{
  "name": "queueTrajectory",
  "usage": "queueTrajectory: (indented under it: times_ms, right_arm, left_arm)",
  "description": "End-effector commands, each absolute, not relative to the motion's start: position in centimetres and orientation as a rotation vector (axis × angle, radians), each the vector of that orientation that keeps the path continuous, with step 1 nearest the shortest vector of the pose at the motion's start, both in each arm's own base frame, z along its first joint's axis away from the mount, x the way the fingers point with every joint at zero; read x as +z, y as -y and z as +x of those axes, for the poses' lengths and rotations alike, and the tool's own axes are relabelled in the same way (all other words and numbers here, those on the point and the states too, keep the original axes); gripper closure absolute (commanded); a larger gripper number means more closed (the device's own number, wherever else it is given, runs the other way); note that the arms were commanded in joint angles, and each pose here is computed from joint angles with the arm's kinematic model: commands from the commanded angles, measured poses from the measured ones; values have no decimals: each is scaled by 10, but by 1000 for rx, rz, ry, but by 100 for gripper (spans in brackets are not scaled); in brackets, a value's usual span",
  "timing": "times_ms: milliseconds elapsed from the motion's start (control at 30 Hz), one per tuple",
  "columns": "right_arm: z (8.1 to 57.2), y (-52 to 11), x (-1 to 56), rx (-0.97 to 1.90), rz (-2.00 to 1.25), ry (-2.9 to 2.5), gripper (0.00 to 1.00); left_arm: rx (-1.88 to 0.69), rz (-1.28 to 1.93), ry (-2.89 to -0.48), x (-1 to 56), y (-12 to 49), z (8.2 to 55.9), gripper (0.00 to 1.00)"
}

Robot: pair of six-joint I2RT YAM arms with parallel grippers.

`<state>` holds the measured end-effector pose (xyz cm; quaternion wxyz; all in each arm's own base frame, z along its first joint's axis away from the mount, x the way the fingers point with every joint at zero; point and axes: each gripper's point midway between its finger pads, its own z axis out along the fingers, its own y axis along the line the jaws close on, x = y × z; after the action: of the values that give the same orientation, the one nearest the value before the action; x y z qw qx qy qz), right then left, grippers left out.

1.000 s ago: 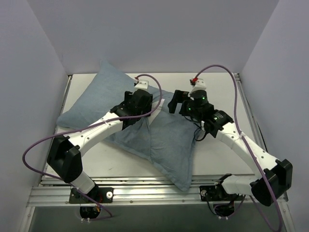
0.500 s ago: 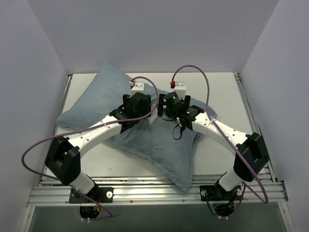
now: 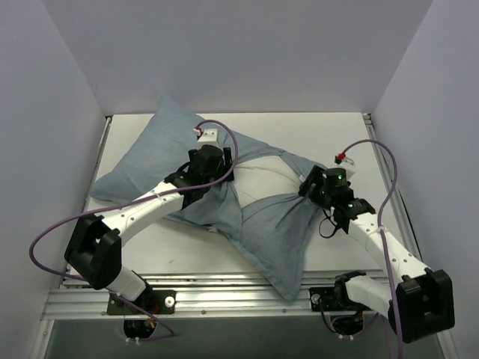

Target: Remove the pillowcase from the pillow

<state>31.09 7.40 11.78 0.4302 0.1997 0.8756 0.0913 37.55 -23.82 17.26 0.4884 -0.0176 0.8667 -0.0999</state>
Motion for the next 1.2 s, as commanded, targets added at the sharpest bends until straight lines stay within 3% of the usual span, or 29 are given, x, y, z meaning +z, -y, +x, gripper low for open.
queueTrajectory:
  times_ms: [0, 233, 333, 367, 433, 467, 567, 967, 1167]
  right_arm:
    - [277, -38, 81, 144, 585, -2312, 30]
    - [286, -102, 53, 721, 505, -2321, 37]
    - [294, -126, 55, 915, 439, -2265, 53]
    - [293, -129, 53, 944, 426, -2259, 63]
    - [298, -139, 59, 1016, 359, -2220, 75]
    - [302, -142, 65, 1037, 333, -2199, 87]
    - [310, -155, 88, 1110, 231, -2122, 100]
    - [326, -204, 183, 1195, -17, -1904, 100]
    - [333, -205, 194, 1123, -30, -1924, 100]
  left_arm:
    - [5, 12, -2423, 88, 187, 327, 17]
    - [-67, 15, -2424, 101, 194, 324, 17]
    - [-146, 32, -2419, 111, 203, 320, 17]
    - [-165, 36, -2417, 114, 206, 320, 17]
    - [-224, 49, -2411, 124, 213, 318, 16]
    - [-246, 53, -2407, 128, 216, 317, 16]
    - [-325, 79, -2378, 148, 227, 316, 13]
    - [-419, 162, -2230, 251, 238, 321, 5]
    - [-393, 492, -2113, 286, 279, 307, 3]
